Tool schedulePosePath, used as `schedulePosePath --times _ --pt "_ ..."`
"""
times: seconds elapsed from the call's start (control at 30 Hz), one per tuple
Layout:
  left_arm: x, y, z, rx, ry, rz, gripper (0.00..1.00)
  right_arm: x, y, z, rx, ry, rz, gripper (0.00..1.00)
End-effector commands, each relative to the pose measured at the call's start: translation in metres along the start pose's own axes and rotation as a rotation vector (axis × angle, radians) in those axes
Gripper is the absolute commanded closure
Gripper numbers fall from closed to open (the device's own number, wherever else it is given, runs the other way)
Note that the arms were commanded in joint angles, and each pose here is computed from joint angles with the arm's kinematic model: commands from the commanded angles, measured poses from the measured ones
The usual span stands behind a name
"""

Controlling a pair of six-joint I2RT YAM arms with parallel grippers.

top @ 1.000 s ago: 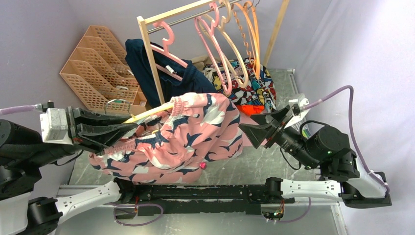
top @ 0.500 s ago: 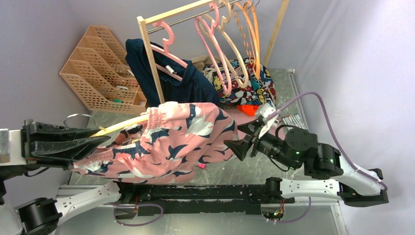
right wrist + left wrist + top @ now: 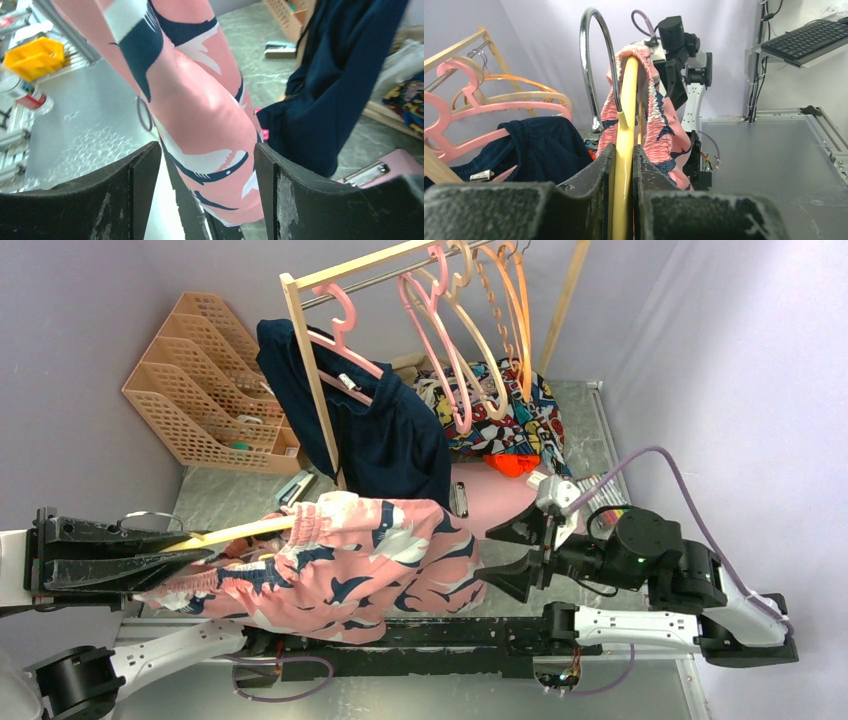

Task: Place the shorts on the hanger
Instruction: Hang the shorts on the hanger.

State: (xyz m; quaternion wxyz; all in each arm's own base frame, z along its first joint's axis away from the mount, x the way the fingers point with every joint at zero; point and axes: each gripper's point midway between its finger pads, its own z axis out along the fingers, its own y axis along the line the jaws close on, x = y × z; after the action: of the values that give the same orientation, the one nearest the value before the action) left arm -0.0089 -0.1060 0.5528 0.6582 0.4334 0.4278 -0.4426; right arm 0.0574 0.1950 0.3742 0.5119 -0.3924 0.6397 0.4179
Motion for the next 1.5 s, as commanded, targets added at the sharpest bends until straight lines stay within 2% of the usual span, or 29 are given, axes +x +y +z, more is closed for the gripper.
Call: schedulePosePath --times 0.0,0.1,0.13,0.2,0.23,0.27,0.3,0.37,0.47,0.6,0.77,0.8,0.87,0.9,0.93,1.03,1.2,1.3,1.47 --pt "-0.034 -0.007 -0.001 0.049 -0.115 0.04 0.93 0.036 0.022 0.01 -0.119 0.149 0.017 0.29" --pt "-0.04 -0.005 -0.001 0.039 -0.131 0.049 0.93 0.046 0.036 0.016 -0.189 0.203 0.037 0.36" --pt "-0.041 -0.003 -0.001 0.03 -0.133 0.049 0.93 0.045 0.04 0.018 -0.206 0.214 0.042 0.44" --pt "-0.041 0.001 -0.001 0.006 -0.135 0.047 0.93 0.033 0.054 0.016 -0.273 0.209 0.05 0.68" --pt "-0.041 0.005 -0.001 -0.017 -0.134 0.046 0.93 0.021 0.061 0.014 -0.31 0.177 0.054 0.83" --pt "-0.04 0.008 0.0 -0.035 -0.132 0.043 0.93 0.006 0.07 0.009 -0.359 0.136 0.06 0.94" --pt "-0.039 0.012 -0.001 -0.053 -0.131 0.04 0.93 -0.01 0.076 0.003 -0.394 0.089 0.065 1.0" --pt "-0.035 0.019 0.0 -0.092 -0.12 0.035 0.93 -0.039 0.086 -0.01 -0.451 -0.007 0.067 1.0" --pt "-0.028 0.031 0.0 -0.161 -0.103 0.024 0.93 -0.055 0.088 -0.019 -0.466 -0.064 0.069 1.0" --pt "-0.014 0.051 0.0 -0.271 -0.056 0.011 0.93 -0.035 0.073 -0.01 -0.378 0.02 0.067 1.0" --pt "0.0 0.066 0.004 -0.338 -0.016 0.011 0.93 -0.014 0.074 0.0 -0.375 0.084 0.084 1.0" --pt "0.0 0.065 0.006 -0.331 -0.019 0.014 0.93 -0.005 0.072 0.005 -0.365 0.124 0.078 0.93" --pt "-0.001 0.064 0.01 -0.317 -0.03 0.02 0.93 0.017 0.07 0.013 -0.349 0.226 0.066 0.63" --pt "-0.002 0.063 0.011 -0.309 -0.036 0.024 0.93 0.024 0.065 0.018 -0.318 0.26 0.059 0.53" --pt "-0.003 0.062 0.013 -0.297 -0.04 0.027 0.93 0.026 0.057 0.021 -0.272 0.273 0.052 0.47" --pt "-0.003 0.057 0.019 -0.256 -0.036 0.034 0.93 -0.001 0.035 0.017 -0.15 0.168 0.022 0.41" --pt "0.012 0.047 0.031 -0.172 0.014 0.027 0.93 -0.086 0.01 -0.013 -0.02 -0.116 -0.041 0.36" --pt "0.027 0.042 0.041 -0.125 0.055 0.007 0.93 -0.119 0.006 -0.015 0.014 -0.185 -0.089 0.36" --pt "0.056 0.032 0.063 -0.03 0.119 -0.044 0.93 -0.141 0.008 0.011 0.027 -0.207 -0.155 0.36"
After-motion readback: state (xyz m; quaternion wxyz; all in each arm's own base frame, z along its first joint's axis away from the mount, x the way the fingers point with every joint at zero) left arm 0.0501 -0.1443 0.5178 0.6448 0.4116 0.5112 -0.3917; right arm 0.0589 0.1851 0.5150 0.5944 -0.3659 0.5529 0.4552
